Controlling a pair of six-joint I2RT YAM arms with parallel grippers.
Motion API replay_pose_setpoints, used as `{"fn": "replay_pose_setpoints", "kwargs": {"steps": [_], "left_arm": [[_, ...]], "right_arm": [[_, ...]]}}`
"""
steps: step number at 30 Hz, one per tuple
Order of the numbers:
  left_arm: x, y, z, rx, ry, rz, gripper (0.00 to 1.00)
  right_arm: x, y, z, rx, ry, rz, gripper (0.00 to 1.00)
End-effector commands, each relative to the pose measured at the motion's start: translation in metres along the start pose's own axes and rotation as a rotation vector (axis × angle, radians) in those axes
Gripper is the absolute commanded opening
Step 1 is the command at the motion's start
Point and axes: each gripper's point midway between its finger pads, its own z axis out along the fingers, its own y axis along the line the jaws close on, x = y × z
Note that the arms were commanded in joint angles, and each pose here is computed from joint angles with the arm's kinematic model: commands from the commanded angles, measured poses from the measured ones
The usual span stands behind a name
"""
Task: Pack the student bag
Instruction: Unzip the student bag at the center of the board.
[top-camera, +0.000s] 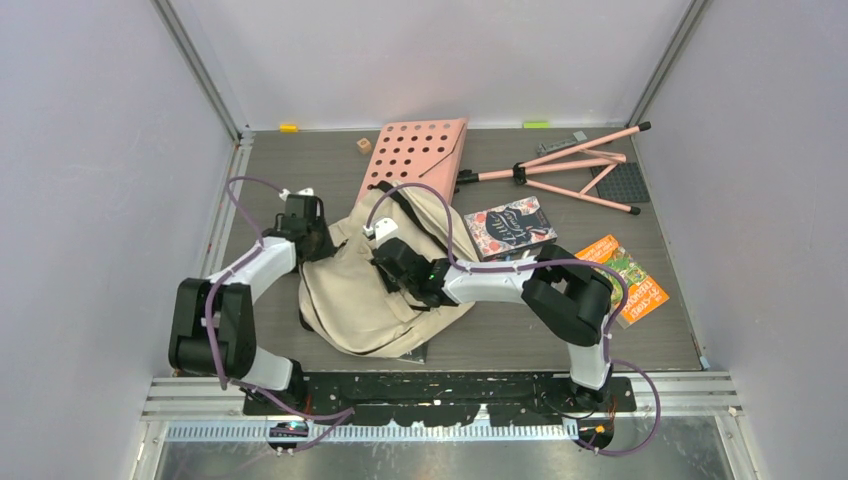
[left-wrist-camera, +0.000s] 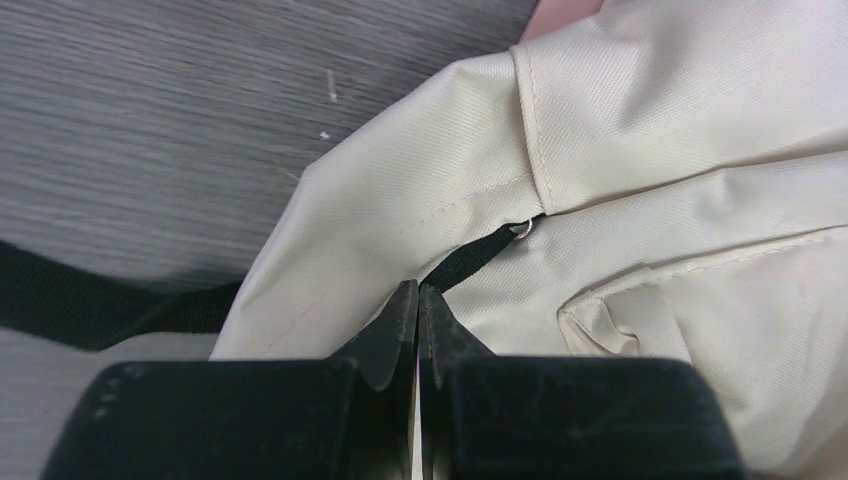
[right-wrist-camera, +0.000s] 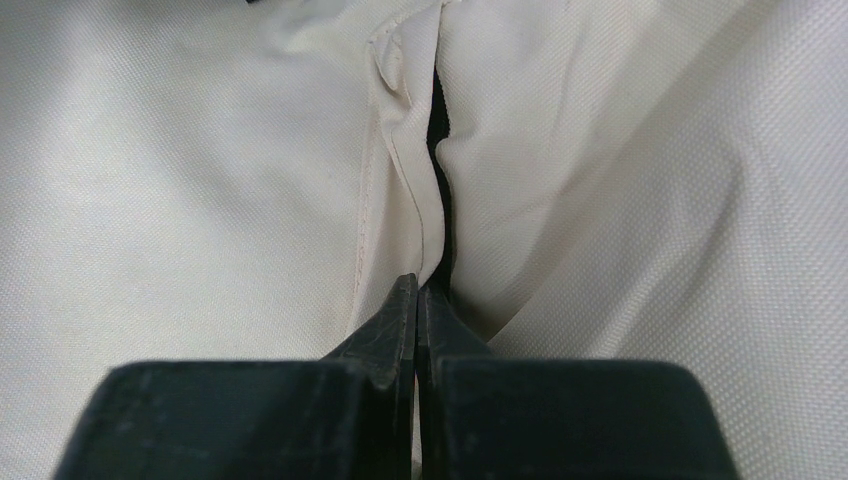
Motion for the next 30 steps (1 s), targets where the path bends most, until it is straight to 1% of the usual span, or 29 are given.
{"fn": "replay_pose_setpoints", "kwargs": {"steps": [1, 6, 15, 23, 26, 30], "left_arm": [[-0.027, 0.006, -0.028, -0.056, -0.113, -0.042, 0.0], [-0.027, 0.028, -0.047, -0.159, -0.142, -0.034, 0.0], [-0.017, 0.053, -0.079, -0.213, -0.177, -0.109, 0.0], [-0.002, 0.065, -0.109, -0.213, -0.197, -0.158, 0.0], [-0.001, 0.057, -0.114, -0.156, -0.211, -0.161, 0.0], [0.002, 0.047, -0.118, -0.1, -0.201, -0.168, 0.0]], "right_arm": [[-0.006, -0.015, -0.014, 0.063, -0.018, 0.007, 0.0], [-0.011, -0.023, -0.016, 0.109, -0.037, 0.017, 0.0], [-0.012, -0.028, -0.018, 0.139, -0.047, 0.028, 0.0], [-0.012, -0.032, -0.02, 0.157, -0.051, 0.027, 0.0], [-0.012, -0.03, -0.02, 0.147, -0.052, 0.029, 0.0], [-0.012, -0.028, -0.019, 0.138, -0.048, 0.027, 0.0]]}}
